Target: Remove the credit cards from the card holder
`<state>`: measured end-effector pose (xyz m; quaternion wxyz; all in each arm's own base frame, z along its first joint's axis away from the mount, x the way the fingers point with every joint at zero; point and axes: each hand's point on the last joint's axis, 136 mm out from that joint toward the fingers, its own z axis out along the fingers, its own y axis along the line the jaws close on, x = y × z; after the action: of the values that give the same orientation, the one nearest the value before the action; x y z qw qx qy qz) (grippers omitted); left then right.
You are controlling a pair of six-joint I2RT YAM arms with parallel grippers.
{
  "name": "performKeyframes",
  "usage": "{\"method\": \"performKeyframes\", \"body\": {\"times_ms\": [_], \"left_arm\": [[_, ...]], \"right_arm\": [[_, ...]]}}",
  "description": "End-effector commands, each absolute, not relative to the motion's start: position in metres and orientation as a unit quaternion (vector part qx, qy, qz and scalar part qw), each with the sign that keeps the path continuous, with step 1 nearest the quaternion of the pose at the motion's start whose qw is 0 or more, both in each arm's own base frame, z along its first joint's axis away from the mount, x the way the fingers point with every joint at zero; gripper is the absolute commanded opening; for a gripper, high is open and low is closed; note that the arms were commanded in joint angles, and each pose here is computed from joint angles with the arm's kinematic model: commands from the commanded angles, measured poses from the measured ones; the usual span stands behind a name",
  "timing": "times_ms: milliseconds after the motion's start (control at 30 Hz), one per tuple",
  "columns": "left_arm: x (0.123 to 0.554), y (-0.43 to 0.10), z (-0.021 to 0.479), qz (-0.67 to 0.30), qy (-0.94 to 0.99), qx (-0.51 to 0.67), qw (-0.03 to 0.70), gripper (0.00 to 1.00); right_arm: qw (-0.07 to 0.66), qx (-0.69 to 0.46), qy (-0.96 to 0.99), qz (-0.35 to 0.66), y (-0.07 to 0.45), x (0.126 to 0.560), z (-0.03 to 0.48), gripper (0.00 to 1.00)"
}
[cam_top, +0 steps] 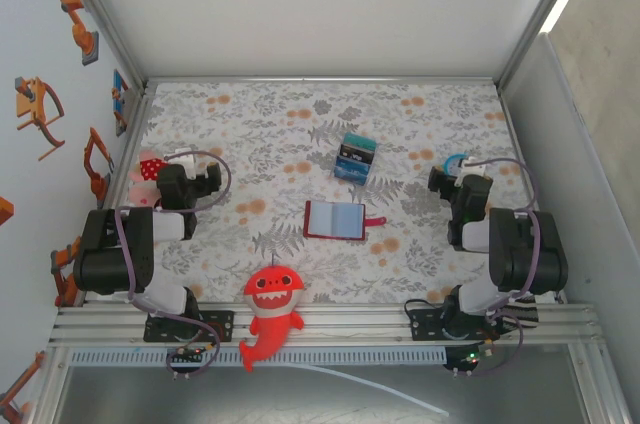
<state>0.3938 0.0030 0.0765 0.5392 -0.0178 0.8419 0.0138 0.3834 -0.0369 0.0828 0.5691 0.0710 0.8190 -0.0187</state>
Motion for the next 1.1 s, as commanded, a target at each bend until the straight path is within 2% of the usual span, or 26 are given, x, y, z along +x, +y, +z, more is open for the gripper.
{"method": "performKeyframes", "body": {"times_ms": [0, 233, 1067], "left_arm": [[0.396, 0.001, 0.082, 0.007, 0.838, -0.02, 0.545, 0.97], [0.396, 0.001, 0.082, 0.006, 0.838, -0.02, 0.545, 0.97], [0.396, 0.001, 0.083, 0.006, 0.838, -0.02, 0.545, 0.97]], "right_arm": [[0.567, 0.02, 0.823, 0.021, -0.017, 0.396, 0.089, 0.99], [0.576, -0.027, 0.815, 0.056, 0.001, 0.392, 0.091, 0.99], [0.577, -0.028, 0.815, 0.057, 0.001, 0.391, 0.091, 0.99]]}}
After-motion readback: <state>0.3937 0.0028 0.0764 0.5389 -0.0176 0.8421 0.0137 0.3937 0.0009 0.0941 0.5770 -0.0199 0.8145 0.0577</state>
